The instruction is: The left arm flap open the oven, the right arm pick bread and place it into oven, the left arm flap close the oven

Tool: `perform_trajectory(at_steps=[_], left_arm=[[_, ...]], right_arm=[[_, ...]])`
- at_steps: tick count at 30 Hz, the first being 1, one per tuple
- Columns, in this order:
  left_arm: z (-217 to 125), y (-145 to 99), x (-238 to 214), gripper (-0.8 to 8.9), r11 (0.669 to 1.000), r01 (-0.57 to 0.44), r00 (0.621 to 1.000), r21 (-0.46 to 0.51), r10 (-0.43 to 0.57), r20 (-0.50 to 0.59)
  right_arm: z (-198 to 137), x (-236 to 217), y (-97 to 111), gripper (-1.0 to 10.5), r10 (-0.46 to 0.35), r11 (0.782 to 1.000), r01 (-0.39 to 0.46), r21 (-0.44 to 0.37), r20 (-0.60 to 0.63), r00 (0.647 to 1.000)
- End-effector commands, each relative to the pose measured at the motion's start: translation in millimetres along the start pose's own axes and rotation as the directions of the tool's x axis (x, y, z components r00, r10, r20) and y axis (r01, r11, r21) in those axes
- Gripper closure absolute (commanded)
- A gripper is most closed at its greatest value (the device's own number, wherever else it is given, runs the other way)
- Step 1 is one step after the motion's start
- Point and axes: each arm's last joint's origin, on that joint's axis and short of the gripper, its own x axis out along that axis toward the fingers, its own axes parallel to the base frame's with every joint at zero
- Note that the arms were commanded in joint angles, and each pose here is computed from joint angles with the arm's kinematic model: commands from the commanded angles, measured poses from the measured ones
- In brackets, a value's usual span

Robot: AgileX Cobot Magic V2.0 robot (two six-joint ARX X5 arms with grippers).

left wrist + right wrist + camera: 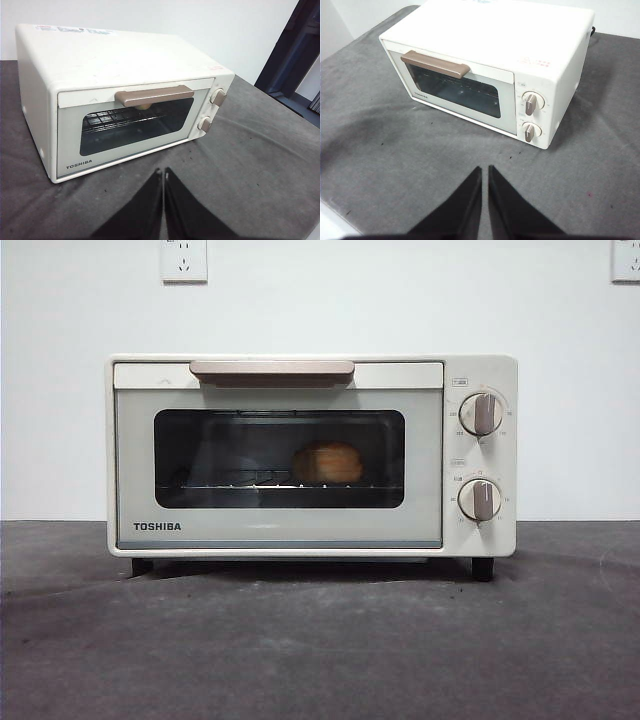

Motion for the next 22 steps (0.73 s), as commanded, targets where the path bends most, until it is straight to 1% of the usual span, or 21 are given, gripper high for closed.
perform_trajectory(at_steps=[1,5,9,10,11,12,14,17,22], left_arm=[[1,-1,-1,8.03,1.000,-0.002,1.000,0.004,0.002,0.010],[-10,4,4,8.03,1.000,-0.004,1.000,-0.003,0.004,0.000],[-36,15,16,8.03,1.000,-0.007,1.000,0.017,0.007,0.013],[-46,19,20,8.03,0.999,-0.012,1.000,0.045,0.011,0.018],[-55,24,24,8.02,0.994,-0.025,0.999,0.104,0.021,0.034],[-63,28,28,8.03,0.990,-0.041,0.998,0.132,0.035,0.050],[-80,38,35,8.03,0.983,-0.108,0.990,0.148,0.093,0.108],[-104,51,45,8.03,0.969,-0.216,0.966,0.123,0.194,0.168],[-131,66,53,8.02,0.924,-0.378,0.922,0.061,0.370,0.119]], right_arm=[[5,-4,1,9.3,0.014,1.000,-0.014,-0.007,0.034,0.999],[5,-4,1,9.3,0.015,1.000,-0.014,-0.007,0.034,0.999],[5,-4,1,9.3,0.014,1.000,-0.014,-0.007,0.034,0.999],[5,-4,1,9.3,0.015,1.000,-0.014,-0.007,0.034,0.999],[5,-4,1,9.3,0.014,1.000,-0.014,-0.007,0.034,0.999],[5,-4,1,9.3,0.014,1.000,-0.014,-0.007,0.034,0.999],[5,-4,1,9.3,0.014,1.000,-0.014,-0.007,0.034,0.999],[5,-4,1,9.3,0.015,1.000,-0.014,-0.007,0.034,0.999],[5,-4,1,9.3,0.014,1.000,-0.014,-0.007,0.034,0.999]])
